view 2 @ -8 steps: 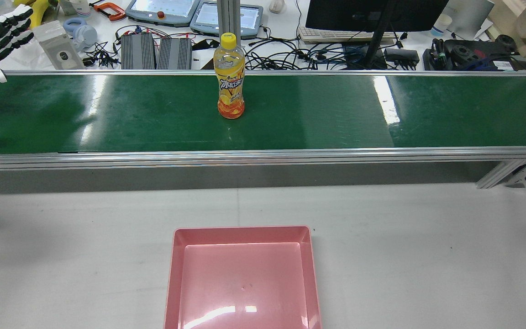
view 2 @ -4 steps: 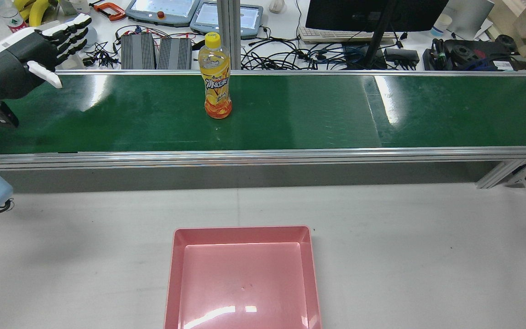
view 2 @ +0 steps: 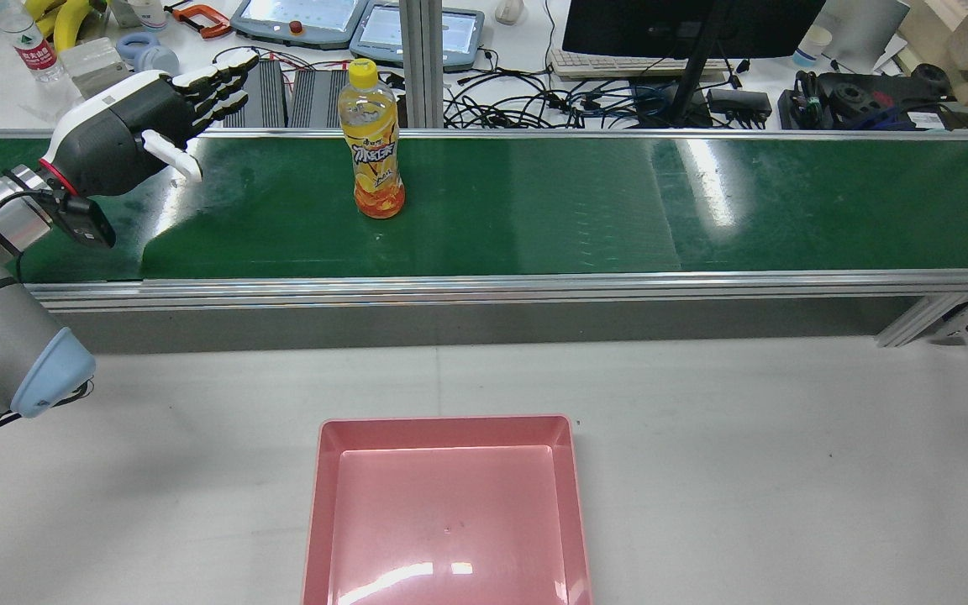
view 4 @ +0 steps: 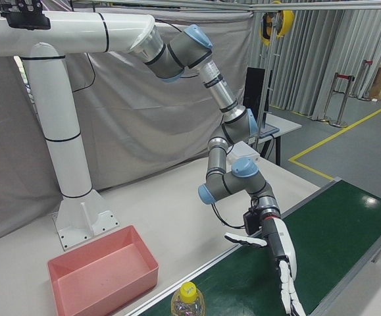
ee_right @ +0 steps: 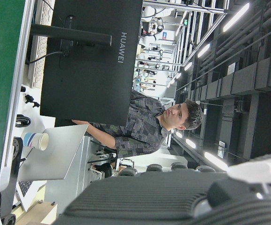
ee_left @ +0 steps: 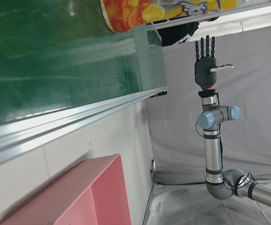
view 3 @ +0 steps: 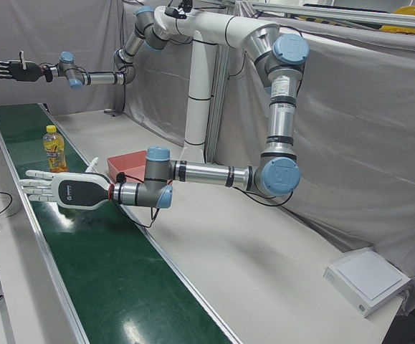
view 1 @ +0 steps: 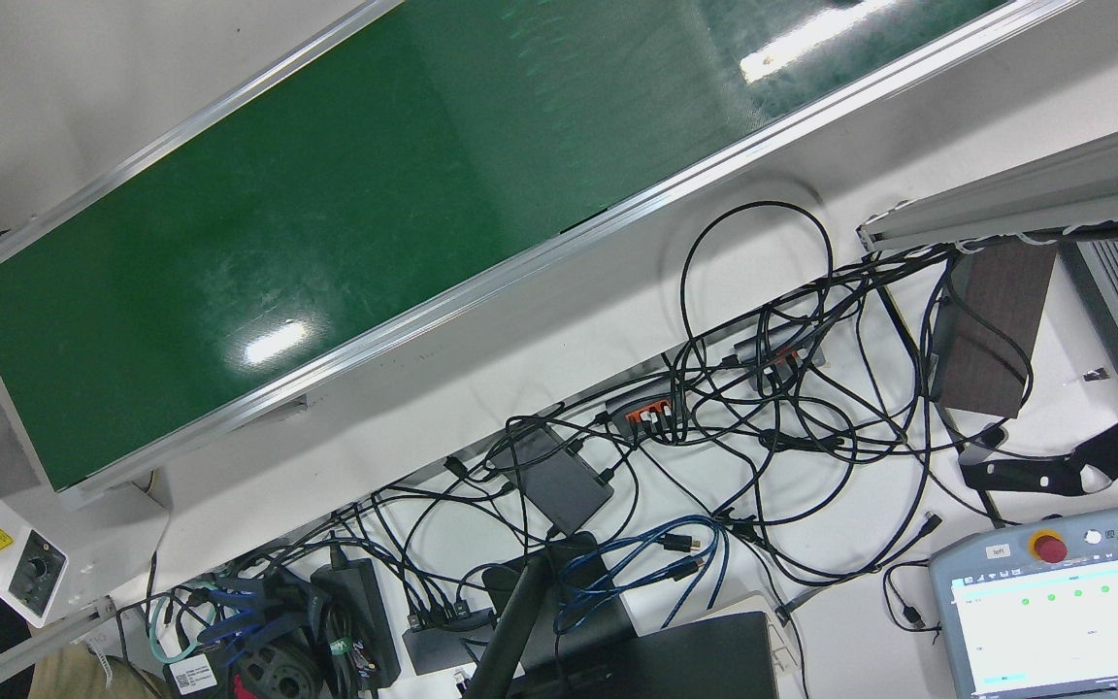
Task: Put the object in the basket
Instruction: 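Reach the left hand along the conveyor toward the orange drink bottle, then close the left hand fingers around the bottle and lift it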
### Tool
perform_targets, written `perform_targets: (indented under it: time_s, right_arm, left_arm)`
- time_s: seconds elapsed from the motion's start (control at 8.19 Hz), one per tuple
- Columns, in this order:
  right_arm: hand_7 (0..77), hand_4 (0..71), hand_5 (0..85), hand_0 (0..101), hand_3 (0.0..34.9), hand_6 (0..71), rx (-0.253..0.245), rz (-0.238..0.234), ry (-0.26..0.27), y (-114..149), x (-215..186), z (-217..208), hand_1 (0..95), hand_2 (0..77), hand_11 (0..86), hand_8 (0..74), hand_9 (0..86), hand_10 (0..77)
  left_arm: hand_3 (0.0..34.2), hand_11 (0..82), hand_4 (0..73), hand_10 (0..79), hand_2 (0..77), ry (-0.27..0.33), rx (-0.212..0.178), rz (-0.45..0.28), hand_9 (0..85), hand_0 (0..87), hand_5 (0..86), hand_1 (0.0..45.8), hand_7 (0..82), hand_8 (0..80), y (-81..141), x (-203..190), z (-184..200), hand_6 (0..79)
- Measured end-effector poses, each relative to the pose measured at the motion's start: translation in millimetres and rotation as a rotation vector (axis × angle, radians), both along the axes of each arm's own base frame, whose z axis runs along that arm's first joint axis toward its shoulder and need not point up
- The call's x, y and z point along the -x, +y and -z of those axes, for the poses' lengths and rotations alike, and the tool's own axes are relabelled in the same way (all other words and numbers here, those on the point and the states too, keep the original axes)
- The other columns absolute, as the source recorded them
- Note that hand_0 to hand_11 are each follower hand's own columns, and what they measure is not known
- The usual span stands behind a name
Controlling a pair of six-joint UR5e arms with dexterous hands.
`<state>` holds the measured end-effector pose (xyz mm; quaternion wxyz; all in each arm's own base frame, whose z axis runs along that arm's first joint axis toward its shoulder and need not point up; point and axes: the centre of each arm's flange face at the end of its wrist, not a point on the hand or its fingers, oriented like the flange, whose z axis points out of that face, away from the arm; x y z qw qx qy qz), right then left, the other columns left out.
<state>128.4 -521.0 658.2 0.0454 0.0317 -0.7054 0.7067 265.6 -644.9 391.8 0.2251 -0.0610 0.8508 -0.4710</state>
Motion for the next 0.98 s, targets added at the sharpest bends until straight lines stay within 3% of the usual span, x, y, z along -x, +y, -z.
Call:
perform_targets:
  time_s: [0.49, 0.98]
  right_arm:
    - [0.5, 0.0, 0.0, 0, 0.3, 0.0, 0.000, 0.000, 0.000, 0.0, 0.0, -0.3, 0.0, 0.5, 0.0, 0.0, 0.0, 0.0]
    - [0.5, 0.0, 0.0, 0, 0.3, 0.0, 0.001, 0.000, 0.000, 0.2, 0.0, -0.4, 0.0, 0.5, 0.0, 0.0, 0.0, 0.0]
  left_arm:
    - [0.0, 6.0, 13.6, 3.3, 0.0, 0.041, -0.062, -0.010, 3.3, 51.0, 1.6, 1.6, 0.5, 0.5, -2.8, -11.5, 27.6, 0.0]
    - [0.0, 6.0, 13.1, 3.3, 0.0, 0.057, -0.098, -0.077, 3.3, 51.0, 1.1, 1.6, 0.5, 0.5, 8.8, -68.0, 50.7, 0.0]
